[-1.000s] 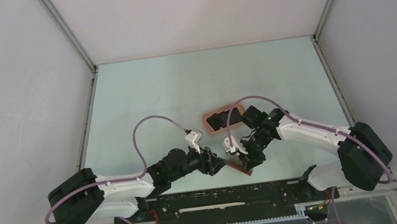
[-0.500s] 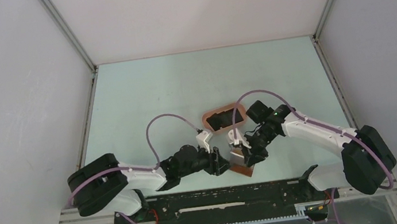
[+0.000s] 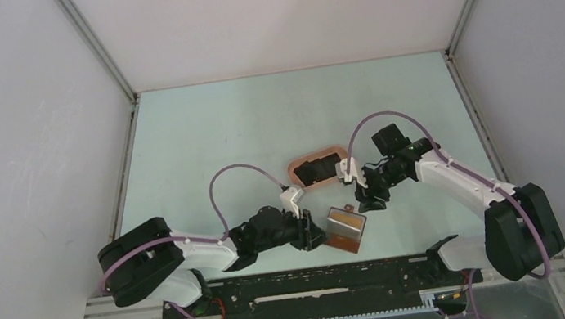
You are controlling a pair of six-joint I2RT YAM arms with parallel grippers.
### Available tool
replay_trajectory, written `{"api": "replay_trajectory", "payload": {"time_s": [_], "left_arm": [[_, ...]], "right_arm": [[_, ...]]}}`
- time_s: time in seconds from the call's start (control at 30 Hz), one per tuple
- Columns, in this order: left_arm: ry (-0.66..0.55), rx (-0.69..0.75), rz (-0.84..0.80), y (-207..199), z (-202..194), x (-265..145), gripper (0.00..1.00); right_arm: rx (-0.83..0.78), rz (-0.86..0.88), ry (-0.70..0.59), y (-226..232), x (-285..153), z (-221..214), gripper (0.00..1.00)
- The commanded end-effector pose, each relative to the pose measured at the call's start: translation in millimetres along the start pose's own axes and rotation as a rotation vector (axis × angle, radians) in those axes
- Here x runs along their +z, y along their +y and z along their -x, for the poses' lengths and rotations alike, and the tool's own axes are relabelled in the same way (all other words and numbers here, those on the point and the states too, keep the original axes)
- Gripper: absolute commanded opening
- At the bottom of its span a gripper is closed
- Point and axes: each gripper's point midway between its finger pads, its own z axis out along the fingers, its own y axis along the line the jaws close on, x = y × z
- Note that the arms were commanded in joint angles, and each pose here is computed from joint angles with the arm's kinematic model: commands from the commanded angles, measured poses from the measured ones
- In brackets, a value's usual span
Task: Put the credit cards into the card holder
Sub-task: Close the card holder at the center of the board.
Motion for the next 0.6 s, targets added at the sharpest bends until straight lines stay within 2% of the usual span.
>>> {"api": "replay_trajectory", "payload": {"time_s": [0.0,0.1,0.2,0.57], "left_arm": [[-0.005,-0.03,-0.02,-8.9,4.5,-0.3,0.47],[-0.004,-0.039,-0.02,-8.9,4.1,-0.9,0.47],[-0.004,-0.043,-0.019,-9.6,5.0,0.1,0.47],[0.004,-0.051,-0.028,-13.2,6.2,3.1,0.47]], "right_arm": [[-0.245,-0.008,0.01,-11.7,5.3,-7.5,0.61],[-0.347,0.032,-0.006,-8.9,12.0,-10.1,0.68],[-0.383,0.066,-0.026,-7.8,20.8,-9.6,0.73],[-0.353,0.066,0.068,-17.0,54.3,-7.2,0.74]]}}
